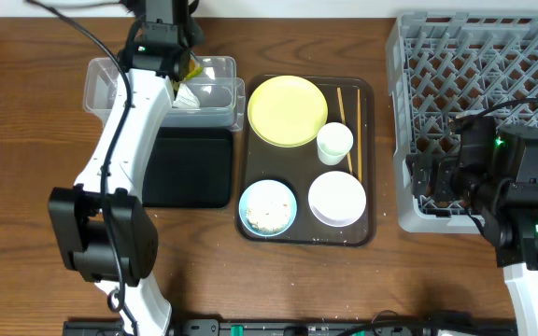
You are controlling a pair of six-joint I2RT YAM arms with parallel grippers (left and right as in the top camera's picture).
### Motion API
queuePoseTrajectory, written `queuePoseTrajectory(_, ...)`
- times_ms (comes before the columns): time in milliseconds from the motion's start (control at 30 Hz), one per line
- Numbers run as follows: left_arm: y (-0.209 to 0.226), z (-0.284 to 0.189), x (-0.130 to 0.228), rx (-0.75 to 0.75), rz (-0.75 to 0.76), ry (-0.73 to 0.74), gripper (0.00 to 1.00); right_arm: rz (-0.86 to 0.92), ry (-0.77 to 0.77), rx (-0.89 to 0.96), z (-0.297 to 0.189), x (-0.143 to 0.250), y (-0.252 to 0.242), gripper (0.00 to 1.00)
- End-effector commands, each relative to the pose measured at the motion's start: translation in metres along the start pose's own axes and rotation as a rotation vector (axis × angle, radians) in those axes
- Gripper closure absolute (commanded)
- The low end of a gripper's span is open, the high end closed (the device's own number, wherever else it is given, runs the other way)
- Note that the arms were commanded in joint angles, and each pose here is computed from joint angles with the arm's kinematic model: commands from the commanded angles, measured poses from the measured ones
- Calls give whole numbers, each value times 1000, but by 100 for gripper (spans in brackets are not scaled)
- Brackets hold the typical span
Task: Sort waste into correct bins and load items into the dishwasher rack
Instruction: 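Carry the wrapper with the left gripper and release it into the clear bin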
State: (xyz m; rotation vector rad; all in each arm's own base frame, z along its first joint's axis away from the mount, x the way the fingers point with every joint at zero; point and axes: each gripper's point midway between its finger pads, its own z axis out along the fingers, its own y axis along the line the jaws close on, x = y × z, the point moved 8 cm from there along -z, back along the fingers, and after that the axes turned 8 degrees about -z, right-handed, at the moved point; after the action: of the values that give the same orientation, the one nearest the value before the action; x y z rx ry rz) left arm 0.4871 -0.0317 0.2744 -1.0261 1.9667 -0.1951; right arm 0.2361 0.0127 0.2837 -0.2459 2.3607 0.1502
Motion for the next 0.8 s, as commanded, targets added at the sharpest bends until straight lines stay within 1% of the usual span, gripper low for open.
queuePoseTrajectory(0, 16, 22, 8, -103, -288, -63, 94, -23, -29, -29, -6, -7, 7, 1)
queuePoseTrajectory(200, 36, 56, 28, -202, -512, -121, 94, -23, -30, -29, -6, -7, 7, 1)
queuePoseTrajectory(300, 42, 66, 36, -228, -522, -107, 93, -23, -29, -29, -6, -7, 7, 1)
queuePoseTrajectory(333, 43, 66, 36, -235, -518, -104, 85, -23, -29, -29, -6, -7, 7, 1)
queuePoseTrajectory(400, 44, 65, 37, -245, -508, -100, 65, -23, -30, -29, -6, -7, 7, 1)
queuePoseTrajectory(433, 43, 64, 36, -240, -492, -99, 59, -24, -31, -29, -6, -7, 7, 1)
queuePoseTrajectory(467, 42, 62, 34, -237, -476, -99, 50, -24, -32, -29, -6, -7, 7, 1)
queuePoseTrajectory(500, 41, 59, 32, -231, -452, -99, 42, -25, -34, -29, -6, -8, 7, 1)
queuePoseTrajectory(567, 37, 52, 26, -217, -388, -98, 31, -25, -37, -28, -6, -8, 7, 1)
queuePoseTrajectory(633, 31, 41, 19, -194, -259, -89, 26, -25, -40, -28, -6, -9, 7, 1)
queuePoseTrajectory(700, 20, 25, 13, -137, -51, -38, 24, -26, -41, -28, -6, -9, 7, 1)
queuePoseTrajectory(733, 12, 13, 14, -75, 108, 23, 24, -26, -41, -28, -6, -9, 7, 1)
queuePoseTrajectory(767, 5, 3, 16, -14, 231, 82, 25, -26, -41, -28, -6, -9, 7, 1)
